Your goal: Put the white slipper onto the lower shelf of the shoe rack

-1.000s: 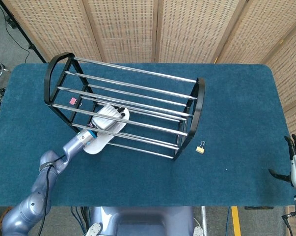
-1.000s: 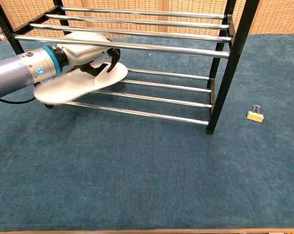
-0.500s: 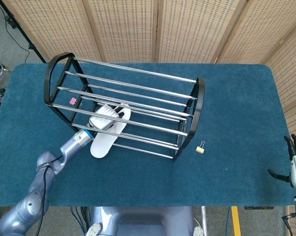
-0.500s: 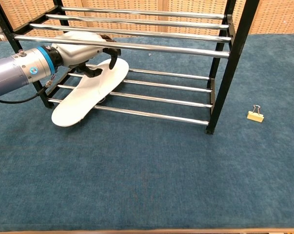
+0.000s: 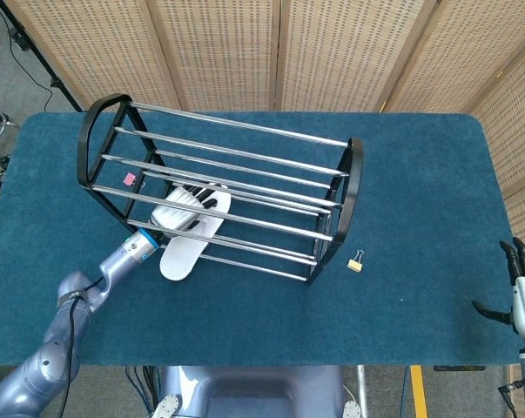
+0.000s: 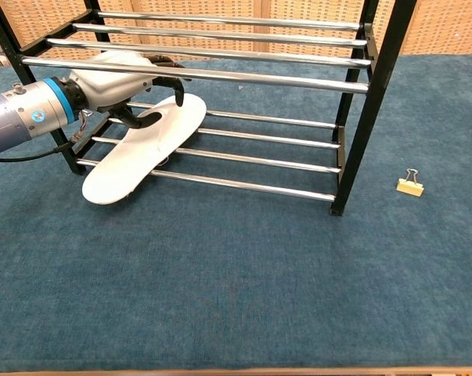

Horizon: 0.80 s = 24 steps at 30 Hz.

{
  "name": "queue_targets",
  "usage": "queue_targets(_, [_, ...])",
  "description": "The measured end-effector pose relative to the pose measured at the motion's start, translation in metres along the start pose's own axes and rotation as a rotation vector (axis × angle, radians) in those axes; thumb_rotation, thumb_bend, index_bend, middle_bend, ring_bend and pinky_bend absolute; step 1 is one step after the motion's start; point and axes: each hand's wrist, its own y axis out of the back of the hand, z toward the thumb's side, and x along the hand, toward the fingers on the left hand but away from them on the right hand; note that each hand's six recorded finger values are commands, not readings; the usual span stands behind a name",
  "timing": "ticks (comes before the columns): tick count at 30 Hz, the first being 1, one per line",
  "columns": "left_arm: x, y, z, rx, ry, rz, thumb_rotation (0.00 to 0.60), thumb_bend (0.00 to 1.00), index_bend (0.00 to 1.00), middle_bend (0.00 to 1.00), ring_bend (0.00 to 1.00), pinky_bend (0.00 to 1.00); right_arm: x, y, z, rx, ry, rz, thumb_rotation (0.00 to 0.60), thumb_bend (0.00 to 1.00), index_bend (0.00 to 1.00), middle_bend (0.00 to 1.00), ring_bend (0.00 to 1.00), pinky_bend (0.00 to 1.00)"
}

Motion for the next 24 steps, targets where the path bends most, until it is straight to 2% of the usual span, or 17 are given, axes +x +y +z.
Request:
queue_targets(6, [-0.009,0.003,0.001,-0.026,-0.017,0.028,0.6,0.43,0.37,0.17,0.12,0.38,0.002,0.001,0.002,-0.002,0.006,-0.002,0.6,0.0,0.0,0.0,0.0,0.0])
queue_targets(24, [-0.024,0.001,0.007,-0.024,-0.057,0.044,0.6,0.42,0.36,0.16,0.12,0.38,0.004,0.004,0.005,-0.01,0.019,-0.008,0.6,0.0,0.0,0.0,0.0,0.0])
